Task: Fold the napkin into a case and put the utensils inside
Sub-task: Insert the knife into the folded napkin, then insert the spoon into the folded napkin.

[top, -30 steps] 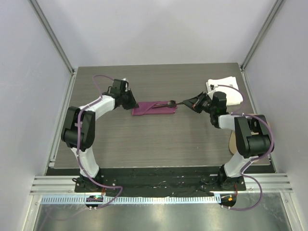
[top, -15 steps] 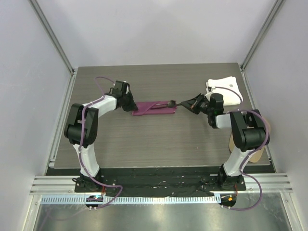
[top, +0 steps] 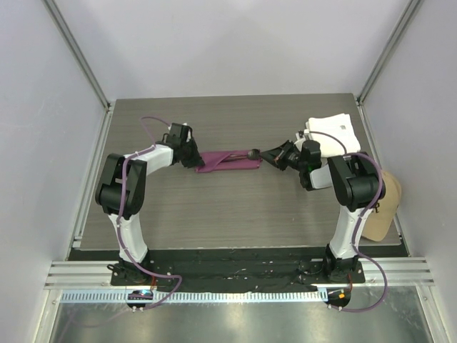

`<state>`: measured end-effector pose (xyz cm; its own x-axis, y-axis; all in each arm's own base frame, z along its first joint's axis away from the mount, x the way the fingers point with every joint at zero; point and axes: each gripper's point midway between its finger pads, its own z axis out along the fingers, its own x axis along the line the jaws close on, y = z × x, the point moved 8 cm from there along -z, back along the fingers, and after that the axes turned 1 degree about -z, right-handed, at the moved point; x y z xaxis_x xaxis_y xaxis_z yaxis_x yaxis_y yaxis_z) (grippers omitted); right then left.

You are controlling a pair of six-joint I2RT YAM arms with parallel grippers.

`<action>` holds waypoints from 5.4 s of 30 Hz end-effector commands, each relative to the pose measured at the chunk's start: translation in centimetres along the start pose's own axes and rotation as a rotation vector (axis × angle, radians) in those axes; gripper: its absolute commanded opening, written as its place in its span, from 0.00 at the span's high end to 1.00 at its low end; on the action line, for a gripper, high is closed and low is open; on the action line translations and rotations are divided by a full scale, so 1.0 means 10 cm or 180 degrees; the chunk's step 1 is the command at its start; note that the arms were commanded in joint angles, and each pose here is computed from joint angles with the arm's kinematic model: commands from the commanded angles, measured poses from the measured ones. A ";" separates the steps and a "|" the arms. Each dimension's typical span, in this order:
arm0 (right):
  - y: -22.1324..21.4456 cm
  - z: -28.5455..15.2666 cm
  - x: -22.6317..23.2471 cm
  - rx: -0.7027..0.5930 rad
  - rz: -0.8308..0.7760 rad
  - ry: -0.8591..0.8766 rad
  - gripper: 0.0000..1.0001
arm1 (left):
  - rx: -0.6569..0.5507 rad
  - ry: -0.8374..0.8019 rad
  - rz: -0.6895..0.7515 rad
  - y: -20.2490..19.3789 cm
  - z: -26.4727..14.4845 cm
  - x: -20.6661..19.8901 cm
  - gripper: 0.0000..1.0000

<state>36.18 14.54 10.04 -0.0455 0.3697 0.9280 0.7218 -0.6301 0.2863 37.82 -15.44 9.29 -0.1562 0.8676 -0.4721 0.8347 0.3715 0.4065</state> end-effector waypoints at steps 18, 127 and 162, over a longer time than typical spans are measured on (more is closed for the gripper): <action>-0.20 0.45 0.00 0.0323 -0.0098 0.0200 0.96 | -0.0118 -0.0168 0.0009 0.06 -0.01 -0.05 1.00; 0.32 0.62 0.45 0.0849 -0.2052 -0.1992 0.73 | -0.0114 -0.0278 0.0020 0.39 -0.21 -0.27 0.96; 0.10 0.84 0.47 0.1086 -0.2000 -0.1844 0.74 | -0.0023 -0.0060 0.0077 0.27 -0.10 -0.11 0.97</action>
<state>41.82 20.33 11.23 -0.1884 0.9359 0.2977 0.8642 0.0140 0.5030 39.43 -14.98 11.11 -0.1522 0.8659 -0.4765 0.8472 0.3626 0.3883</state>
